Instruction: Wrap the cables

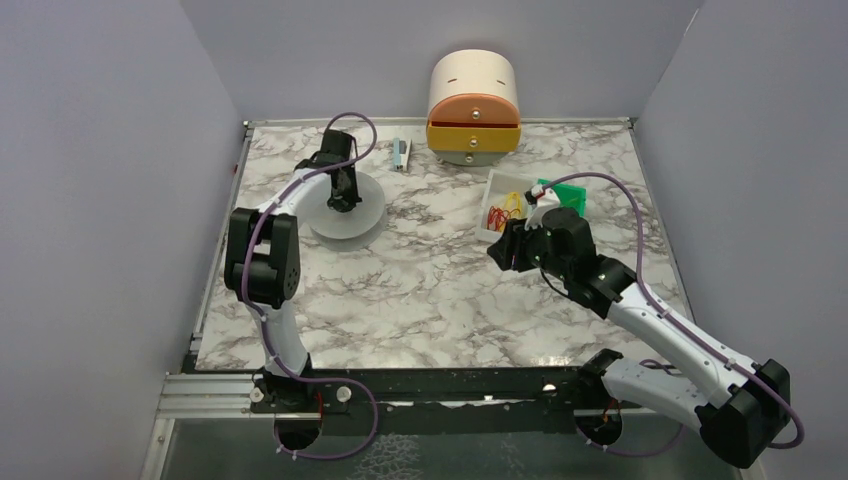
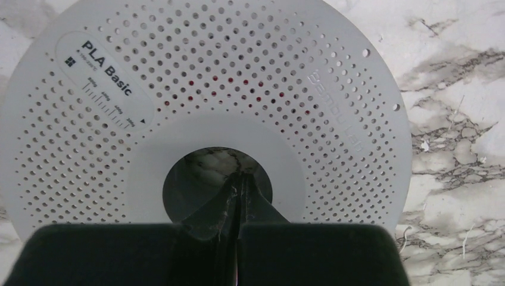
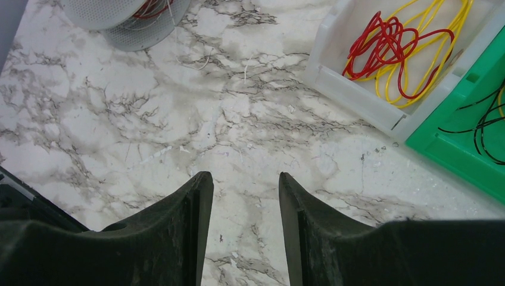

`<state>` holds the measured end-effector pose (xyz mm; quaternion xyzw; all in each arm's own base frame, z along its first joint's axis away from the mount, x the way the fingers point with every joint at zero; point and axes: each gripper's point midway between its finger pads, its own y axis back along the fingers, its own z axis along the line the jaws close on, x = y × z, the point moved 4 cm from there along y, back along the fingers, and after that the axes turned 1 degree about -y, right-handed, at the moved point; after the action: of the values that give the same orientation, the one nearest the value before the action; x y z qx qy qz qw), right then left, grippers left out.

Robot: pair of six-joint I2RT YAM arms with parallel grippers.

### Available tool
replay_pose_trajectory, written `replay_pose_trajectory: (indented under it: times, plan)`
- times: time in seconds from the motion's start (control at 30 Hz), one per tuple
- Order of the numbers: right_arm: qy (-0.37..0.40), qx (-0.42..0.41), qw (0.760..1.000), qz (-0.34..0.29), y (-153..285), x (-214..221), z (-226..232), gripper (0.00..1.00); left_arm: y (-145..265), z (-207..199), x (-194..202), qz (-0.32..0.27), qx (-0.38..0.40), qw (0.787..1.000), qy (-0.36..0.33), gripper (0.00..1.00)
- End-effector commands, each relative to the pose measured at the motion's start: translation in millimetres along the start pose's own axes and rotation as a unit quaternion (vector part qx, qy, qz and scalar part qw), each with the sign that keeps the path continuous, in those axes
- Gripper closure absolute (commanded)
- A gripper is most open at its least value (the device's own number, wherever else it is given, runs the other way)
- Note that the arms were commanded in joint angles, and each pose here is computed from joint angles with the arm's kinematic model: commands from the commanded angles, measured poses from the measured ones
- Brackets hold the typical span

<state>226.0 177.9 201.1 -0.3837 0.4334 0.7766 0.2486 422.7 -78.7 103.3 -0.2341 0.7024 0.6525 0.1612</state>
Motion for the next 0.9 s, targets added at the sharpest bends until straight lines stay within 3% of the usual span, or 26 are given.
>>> replay_pose_trajectory:
  times: [0.0,0.53,0.87]
  plan:
    - [0.002,-0.003,1.0,-0.008,-3,-2,1,0.5,-3,-26,18,0.025,0.039,0.999,-0.027,1.0]
    - [0.002,0.012,1.0,-0.011,-4,-2,-3,0.49,9,-110,97,0.08,0.122,0.982,-0.119,1.0]
    - [0.002,0.023,1.0,-0.01,-4,-3,-5,0.48,32,-145,118,0.075,0.17,0.971,-0.151,1.0]
